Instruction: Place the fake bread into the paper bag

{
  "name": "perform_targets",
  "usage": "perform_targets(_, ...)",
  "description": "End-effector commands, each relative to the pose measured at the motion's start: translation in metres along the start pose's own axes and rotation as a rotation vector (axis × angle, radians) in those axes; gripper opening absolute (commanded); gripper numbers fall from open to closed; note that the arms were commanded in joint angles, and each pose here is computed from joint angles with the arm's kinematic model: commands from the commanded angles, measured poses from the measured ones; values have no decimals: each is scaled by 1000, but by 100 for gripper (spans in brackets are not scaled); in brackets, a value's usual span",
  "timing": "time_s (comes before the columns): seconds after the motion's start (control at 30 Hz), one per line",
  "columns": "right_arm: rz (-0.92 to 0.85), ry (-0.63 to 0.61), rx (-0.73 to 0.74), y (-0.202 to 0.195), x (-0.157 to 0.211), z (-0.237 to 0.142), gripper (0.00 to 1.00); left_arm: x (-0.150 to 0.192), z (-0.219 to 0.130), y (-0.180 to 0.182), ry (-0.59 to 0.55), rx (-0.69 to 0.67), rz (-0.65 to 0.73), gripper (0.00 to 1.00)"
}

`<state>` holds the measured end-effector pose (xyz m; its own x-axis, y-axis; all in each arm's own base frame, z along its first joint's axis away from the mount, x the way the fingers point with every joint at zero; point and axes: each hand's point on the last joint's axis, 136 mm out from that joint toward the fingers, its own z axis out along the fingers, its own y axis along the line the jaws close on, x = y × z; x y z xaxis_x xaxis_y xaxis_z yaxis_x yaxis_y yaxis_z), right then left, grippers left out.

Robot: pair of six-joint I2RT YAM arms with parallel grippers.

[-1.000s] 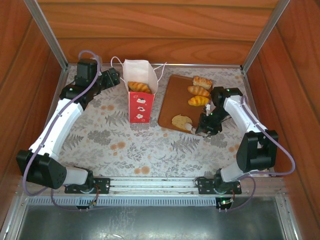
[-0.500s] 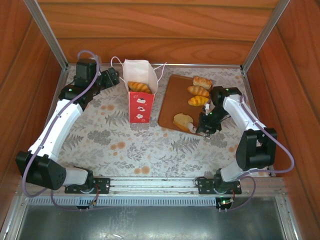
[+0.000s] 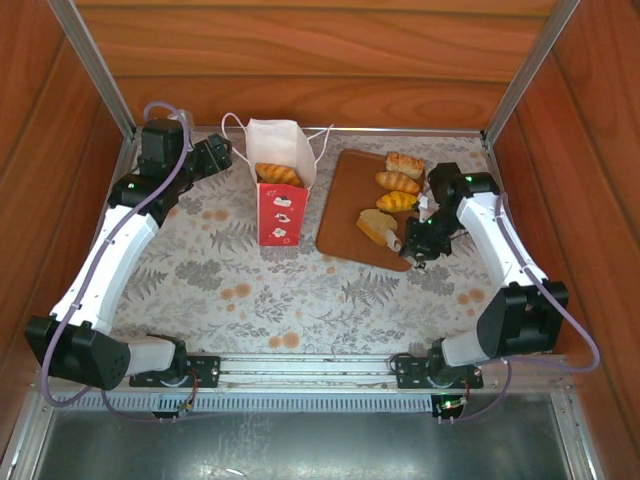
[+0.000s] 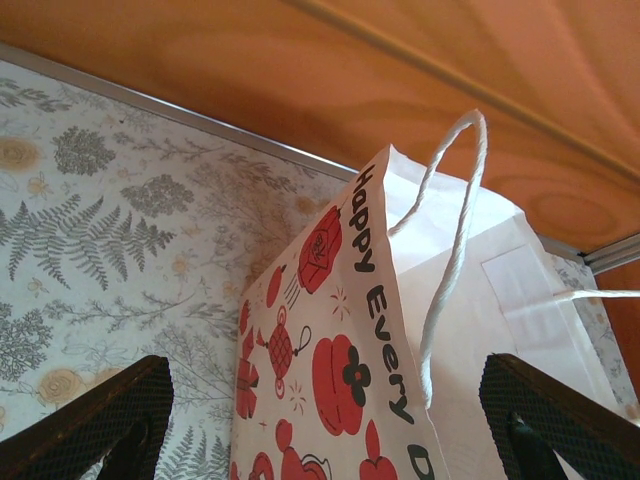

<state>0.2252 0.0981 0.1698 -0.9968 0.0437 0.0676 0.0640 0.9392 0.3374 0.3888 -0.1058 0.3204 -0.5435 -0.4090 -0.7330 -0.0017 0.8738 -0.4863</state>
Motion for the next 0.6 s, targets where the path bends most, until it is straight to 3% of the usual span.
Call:
perform_targets(0.0, -23, -61, 27, 0, 4, -24, 26, -12, -12, -10, -35, 41, -11, 85)
perform_targets(0.57, -153, -250, 138, 17, 0, -88, 26, -17, -15, -30, -16, 122, -34, 84)
